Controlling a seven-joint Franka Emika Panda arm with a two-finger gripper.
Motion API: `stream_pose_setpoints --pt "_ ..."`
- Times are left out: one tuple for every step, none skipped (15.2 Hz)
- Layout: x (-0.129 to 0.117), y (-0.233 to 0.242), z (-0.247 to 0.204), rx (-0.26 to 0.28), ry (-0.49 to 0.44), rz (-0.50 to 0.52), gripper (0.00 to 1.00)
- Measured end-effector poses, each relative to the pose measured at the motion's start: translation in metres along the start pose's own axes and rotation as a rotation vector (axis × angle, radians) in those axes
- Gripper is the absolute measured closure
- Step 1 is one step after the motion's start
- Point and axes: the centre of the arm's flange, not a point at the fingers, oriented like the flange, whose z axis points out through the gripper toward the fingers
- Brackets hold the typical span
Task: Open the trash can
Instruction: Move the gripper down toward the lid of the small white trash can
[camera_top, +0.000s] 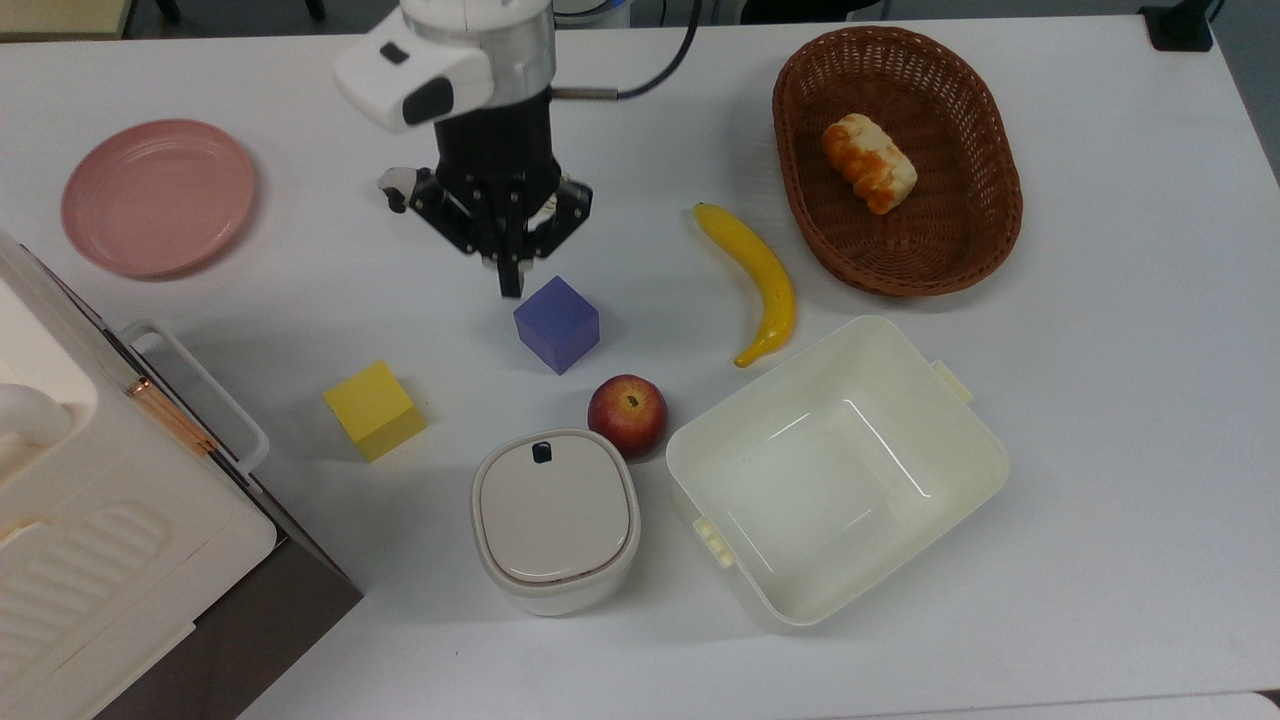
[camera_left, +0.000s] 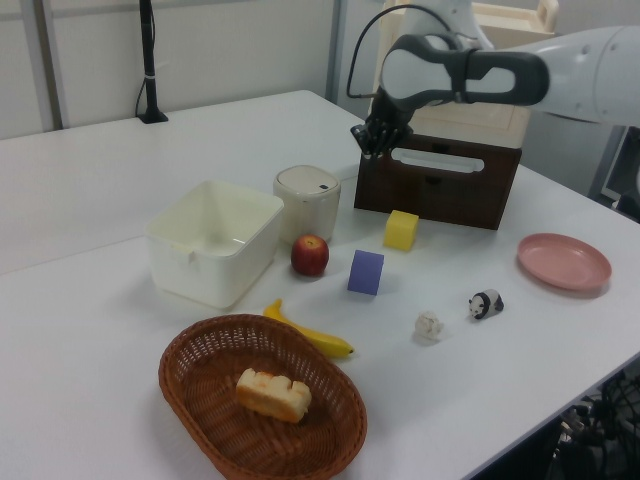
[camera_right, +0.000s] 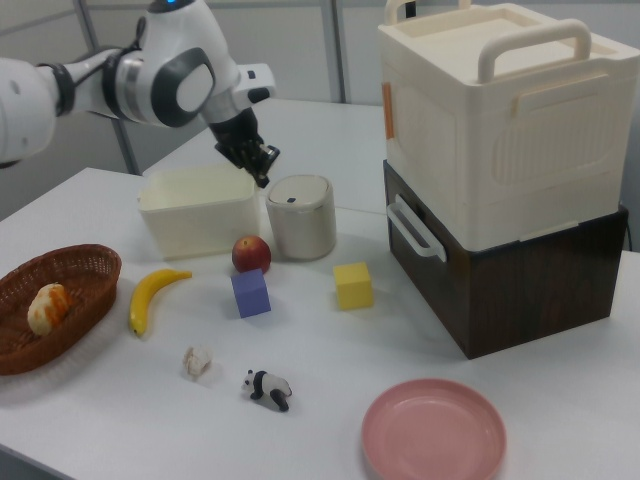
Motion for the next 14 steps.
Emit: stream_pose_setpoints --pt "0.007 0.0 0.007 0.001 0.024 0.001 0.99" --pt "0.013 0.001 0.013 0.001 0.049 0.003 0.99" --pt "0.018 0.003 0.019 0.001 0.072 0.006 0.99" --pt "0.024 0.007 0.026 -0.001 0.096 0.012 0.99" --pt "0.027 0.01 0.029 -0.002 0.109 0.015 0.99" --pt "0.029 0.012 0.032 -0.003 0.12 0.017 0.99" --pt "0.031 0.012 0.036 -0.005 0.133 0.016 0.99" --pt "0.031 0.012 0.04 -0.009 0.136 0.011 0.99" --pt "0.032 0.011 0.044 -0.015 0.137 0.005 0.99" --pt "0.033 0.011 0.049 -0.019 0.138 0.0 0.99" --pt "0.035 0.01 0.053 -0.022 0.136 -0.004 0.99" --pt "0.036 0.009 0.058 -0.022 0.134 -0.006 0.99" --pt "0.037 0.008 0.061 -0.022 0.132 -0.008 0.99" --pt "0.037 0.007 0.063 -0.021 0.131 -0.009 0.99"
